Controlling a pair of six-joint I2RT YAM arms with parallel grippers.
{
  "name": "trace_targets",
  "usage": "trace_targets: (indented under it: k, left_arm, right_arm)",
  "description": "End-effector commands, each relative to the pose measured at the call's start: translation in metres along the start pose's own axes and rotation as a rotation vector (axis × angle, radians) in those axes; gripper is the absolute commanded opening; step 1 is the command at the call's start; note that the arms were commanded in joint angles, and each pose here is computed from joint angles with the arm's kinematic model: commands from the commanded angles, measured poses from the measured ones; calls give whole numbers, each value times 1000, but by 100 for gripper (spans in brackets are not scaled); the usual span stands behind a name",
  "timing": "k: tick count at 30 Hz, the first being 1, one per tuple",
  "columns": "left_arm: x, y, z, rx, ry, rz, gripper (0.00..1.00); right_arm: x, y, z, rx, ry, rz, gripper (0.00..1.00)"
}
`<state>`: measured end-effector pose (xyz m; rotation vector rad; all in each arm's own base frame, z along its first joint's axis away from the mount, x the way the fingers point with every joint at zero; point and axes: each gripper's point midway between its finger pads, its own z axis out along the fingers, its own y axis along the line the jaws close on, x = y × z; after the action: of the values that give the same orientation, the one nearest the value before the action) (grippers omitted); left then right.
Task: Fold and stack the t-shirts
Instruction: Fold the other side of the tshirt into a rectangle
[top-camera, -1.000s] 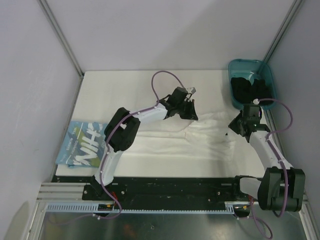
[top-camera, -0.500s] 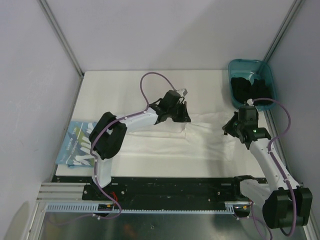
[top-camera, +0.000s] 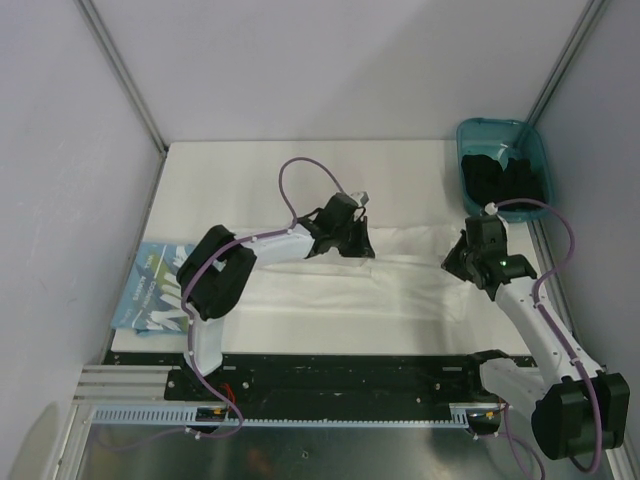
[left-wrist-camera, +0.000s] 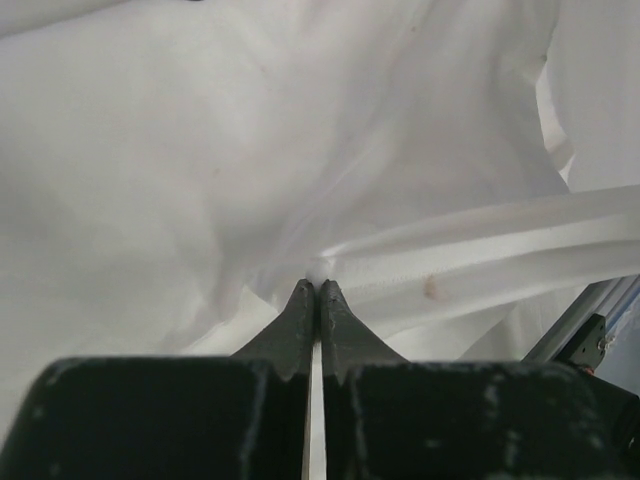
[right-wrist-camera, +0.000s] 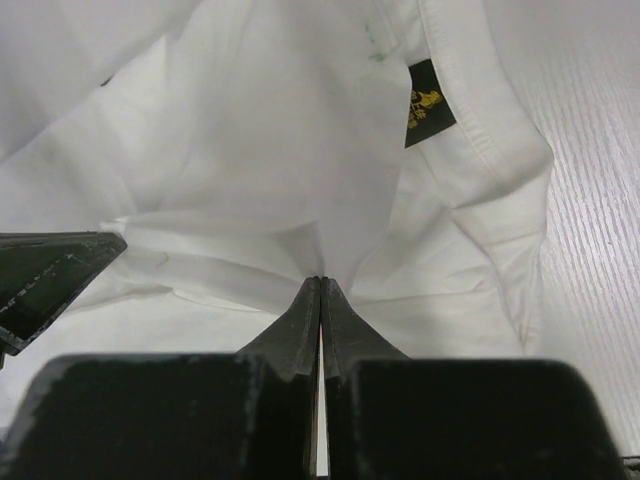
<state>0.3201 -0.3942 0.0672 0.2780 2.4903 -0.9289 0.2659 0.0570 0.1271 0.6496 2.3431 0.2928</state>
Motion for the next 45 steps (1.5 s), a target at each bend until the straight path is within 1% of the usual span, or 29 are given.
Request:
trace_targets:
  k: [1,7,14,19,26,38,45]
  left_arm:
    - [-9,-7,-13,8,-45,2,0]
    - [6,-8,-9,18,-9,21,0]
    - [25,-3,1,11,42,16,0]
    - [30,-1,5,10,58,12,0]
    - [36,4,8,0,73,13,0]
    - [41,11,8,-22,76,28,0]
    - [46,15,10,-24,93,28,0]
  right_arm:
    - [-4,-11,-2,69,-24,0,0]
    - [15,-40,12,151,25,18,0]
    - [47,-56,26,174,112,62,0]
    - [62,-55,28,147,150,101,1]
    - [66,-49,18,112,146,119,1]
    - [78,-48,6,120,130,120,1]
    - [93,-52,9,126,158,131,2]
